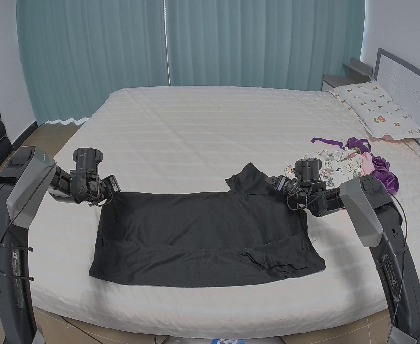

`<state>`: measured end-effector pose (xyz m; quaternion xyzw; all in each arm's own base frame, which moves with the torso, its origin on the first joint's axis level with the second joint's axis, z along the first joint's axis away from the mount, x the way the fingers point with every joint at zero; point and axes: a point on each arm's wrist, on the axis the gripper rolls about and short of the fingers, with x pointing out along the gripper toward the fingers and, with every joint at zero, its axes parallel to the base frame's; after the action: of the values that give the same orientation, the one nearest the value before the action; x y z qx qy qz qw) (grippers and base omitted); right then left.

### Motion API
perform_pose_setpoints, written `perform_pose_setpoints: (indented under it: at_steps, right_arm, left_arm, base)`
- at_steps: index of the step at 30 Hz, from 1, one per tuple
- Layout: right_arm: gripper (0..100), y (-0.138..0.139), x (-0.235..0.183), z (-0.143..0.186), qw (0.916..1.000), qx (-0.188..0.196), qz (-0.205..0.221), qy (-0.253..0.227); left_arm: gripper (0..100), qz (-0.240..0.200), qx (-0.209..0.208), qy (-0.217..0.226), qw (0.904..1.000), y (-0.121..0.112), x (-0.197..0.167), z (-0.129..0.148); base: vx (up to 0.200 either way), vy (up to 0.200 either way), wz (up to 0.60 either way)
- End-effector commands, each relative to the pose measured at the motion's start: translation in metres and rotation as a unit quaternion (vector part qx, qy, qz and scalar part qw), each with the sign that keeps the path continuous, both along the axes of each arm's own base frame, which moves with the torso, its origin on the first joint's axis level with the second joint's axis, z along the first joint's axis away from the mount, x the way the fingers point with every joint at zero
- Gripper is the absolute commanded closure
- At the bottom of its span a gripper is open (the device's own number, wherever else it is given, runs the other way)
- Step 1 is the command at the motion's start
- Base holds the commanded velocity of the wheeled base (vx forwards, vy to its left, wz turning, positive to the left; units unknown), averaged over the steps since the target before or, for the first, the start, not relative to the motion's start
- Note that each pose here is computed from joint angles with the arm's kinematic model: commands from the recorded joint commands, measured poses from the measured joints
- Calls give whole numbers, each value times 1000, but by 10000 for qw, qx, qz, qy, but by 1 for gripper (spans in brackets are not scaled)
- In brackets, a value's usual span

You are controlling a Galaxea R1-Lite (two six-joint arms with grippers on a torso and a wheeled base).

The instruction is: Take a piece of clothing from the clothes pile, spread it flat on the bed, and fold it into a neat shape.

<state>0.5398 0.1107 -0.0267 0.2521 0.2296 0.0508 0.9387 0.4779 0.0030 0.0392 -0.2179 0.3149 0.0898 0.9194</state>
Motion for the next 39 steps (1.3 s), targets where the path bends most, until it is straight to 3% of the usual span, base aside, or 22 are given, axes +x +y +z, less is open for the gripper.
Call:
perform_pose_setpoints:
  at_steps: [1, 2, 16, 28, 39]
  right_arm:
    - [0, 3, -1, -9, 10000, -18, 30, 88]
    - [100, 3, -1, -9, 9999, -19, 30, 96]
    - [100, -4, 0, 15, 9996, -30, -240, -149]
    - [100, -8, -21, 41, 9968, 13, -319, -734]
    - [100, -11, -36, 48, 9960, 5, -342, -829]
  left_arm:
    - [100, 10, 0, -12, 10000, 1, 0, 1]
    - [100, 10, 0, -12, 10000, 1, 0, 1]
    - [100, 48, 0, -27, 10000, 4, 1, 1]
    - [100, 126, 5, -142, 9998, 10, 2, 7]
    - [100, 186, 11, -127, 9997, 15, -2, 11]
  base:
    - [0, 0, 0]
    - [0, 0, 0]
    - [0, 0, 0]
    - [0, 0, 0]
    - [0, 0, 0]
